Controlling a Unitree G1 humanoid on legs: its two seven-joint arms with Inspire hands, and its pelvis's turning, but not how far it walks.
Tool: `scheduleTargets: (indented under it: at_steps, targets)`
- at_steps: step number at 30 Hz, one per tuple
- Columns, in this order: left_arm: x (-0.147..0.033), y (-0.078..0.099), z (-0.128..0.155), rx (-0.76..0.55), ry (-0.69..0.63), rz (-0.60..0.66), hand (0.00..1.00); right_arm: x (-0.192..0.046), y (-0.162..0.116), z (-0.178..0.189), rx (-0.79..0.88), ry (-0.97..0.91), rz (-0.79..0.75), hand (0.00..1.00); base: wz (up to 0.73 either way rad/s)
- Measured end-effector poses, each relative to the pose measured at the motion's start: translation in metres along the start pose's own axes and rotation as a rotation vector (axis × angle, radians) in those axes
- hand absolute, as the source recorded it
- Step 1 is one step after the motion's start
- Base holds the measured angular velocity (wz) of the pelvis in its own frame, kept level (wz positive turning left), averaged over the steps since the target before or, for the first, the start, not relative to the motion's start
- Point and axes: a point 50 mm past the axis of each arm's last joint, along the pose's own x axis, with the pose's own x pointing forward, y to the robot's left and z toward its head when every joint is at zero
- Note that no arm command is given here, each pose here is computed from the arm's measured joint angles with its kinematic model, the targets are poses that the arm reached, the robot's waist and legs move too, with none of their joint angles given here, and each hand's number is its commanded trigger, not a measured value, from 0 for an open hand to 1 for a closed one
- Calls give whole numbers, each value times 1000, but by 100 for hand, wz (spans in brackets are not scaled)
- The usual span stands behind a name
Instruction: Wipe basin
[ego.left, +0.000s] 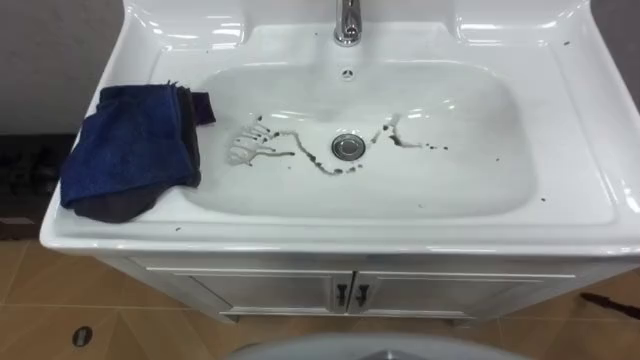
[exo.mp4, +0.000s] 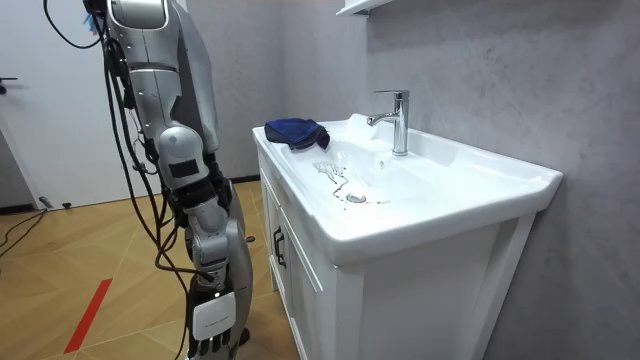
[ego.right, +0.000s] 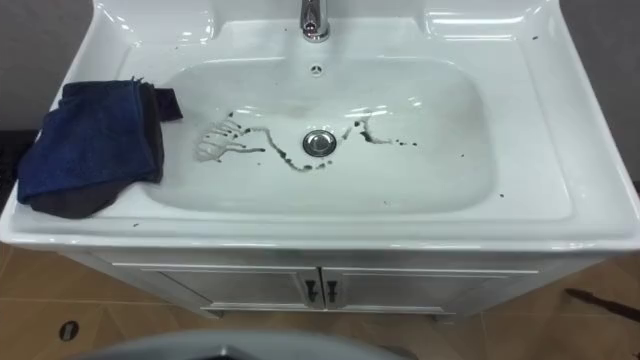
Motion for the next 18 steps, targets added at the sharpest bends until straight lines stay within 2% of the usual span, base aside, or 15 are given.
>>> scheduleTargets:
  at_steps: [18]
  targets:
    - [0,0,4,9,-8,-10,0,0,0,0,-7,1,-1,0,-1]
